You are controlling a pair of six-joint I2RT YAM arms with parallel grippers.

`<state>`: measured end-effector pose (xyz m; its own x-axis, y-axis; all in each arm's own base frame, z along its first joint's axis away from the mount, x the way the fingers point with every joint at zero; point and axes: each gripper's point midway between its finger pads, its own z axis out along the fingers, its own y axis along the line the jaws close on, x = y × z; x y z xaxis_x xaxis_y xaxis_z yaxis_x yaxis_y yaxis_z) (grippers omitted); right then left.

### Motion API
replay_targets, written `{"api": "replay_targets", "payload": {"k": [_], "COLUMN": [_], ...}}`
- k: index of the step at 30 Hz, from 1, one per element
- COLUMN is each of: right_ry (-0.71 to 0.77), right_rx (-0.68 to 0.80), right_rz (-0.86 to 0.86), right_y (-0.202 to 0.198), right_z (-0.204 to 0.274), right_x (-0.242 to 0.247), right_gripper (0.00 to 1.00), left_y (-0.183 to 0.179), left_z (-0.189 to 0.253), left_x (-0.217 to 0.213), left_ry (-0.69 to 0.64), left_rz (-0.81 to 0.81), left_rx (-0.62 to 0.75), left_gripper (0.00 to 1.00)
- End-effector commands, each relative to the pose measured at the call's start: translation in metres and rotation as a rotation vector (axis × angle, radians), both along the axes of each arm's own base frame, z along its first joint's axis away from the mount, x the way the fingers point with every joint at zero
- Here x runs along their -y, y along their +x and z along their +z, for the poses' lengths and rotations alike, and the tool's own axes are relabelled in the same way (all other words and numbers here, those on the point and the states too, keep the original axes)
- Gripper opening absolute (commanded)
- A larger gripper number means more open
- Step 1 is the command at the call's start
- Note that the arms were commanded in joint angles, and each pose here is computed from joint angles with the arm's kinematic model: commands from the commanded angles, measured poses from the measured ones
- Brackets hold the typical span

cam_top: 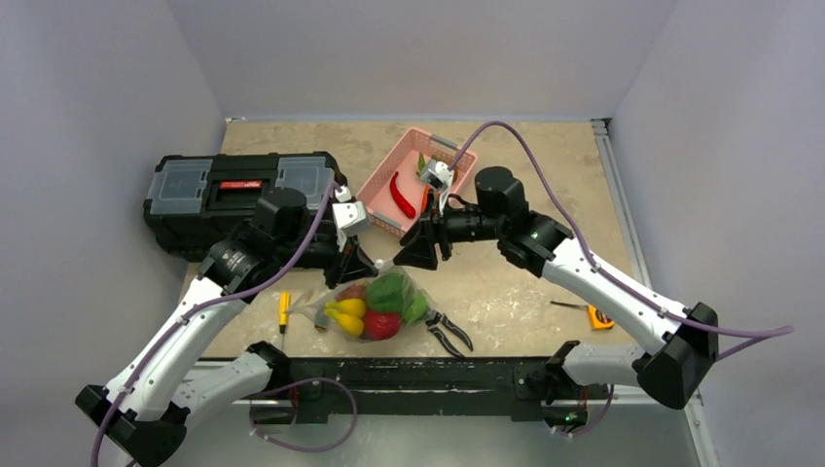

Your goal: Place the food in the zip-top bag and seal the zipper

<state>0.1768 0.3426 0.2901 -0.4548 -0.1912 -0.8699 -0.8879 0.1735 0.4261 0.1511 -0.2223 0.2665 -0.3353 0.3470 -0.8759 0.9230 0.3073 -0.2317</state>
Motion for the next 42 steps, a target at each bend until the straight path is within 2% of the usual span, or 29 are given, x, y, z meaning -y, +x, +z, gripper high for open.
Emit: {"api": "replay_targets", "payload": {"k": [1,11,18,24,27,29,32,33,35,37,39,42], "right_ry": [0.097,0.153,0.158,0.155,0.149,0.148,0.118,0.11,0.12,0.146,0.166,0.196], "right_rx": [0.037,0.029,0.009,0.008,0.012,0.021,0.075,0.107,0.134,0.144,0.148,0.15], "right_rz": [0.098,0.128,0.125,0.144,0.162,0.166,0.107,0.063,0.009,-0.009,-0.001,-0.01], "right_y": [-0.014,-0.013,-0.008,-0.011,-0.014,-0.016,-0.016,-0.014,-0.011,-0.01,-0.011,-0.011], "right_z": [0.019,0.026,0.024,0.021,0.019,0.02,0.017,0.018,0.019,0.022,0.025,0.029], "right_x": [0.0,-0.009,-0.015,-0.015,-0.014,-0.015,-0.019,-0.019,-0.019,-0.019,-0.019,-0.017], "right_gripper": [0.54,0.3,0.18,0.17,0.11,0.0,0.0,0.0,0.0,0.0,0.0,0.0], "left_y": [0.0,0.0,-0.001,0.0,0.0,0.001,0.002,0.002,-0.002,-0.006,-0.008,-0.007], "left_z": [0.019,0.018,0.018,0.018,0.018,0.018,0.02,0.02,0.021,0.021,0.02,0.024], "left_x": [0.008,0.01,0.01,0.01,0.01,0.01,0.011,0.012,0.014,0.016,0.016,0.013], "left_ry": [-0.071,-0.071,-0.072,-0.071,-0.07,-0.072,-0.075,-0.077,-0.085,-0.097,-0.101,-0.127], "left_rz": [-0.038,-0.04,-0.042,-0.039,-0.038,-0.034,-0.021,-0.021,-0.035,-0.054,-0.055,-0.023], "left_rx": [0.055,0.045,0.044,0.047,0.046,0.042,0.021,0.005,-0.031,-0.062,-0.074,-0.093], "left_gripper": [0.0,0.0,0.0,0.0,0.0,0.0,0.0,0.05,0.24,0.36,0.43,0.45]}}
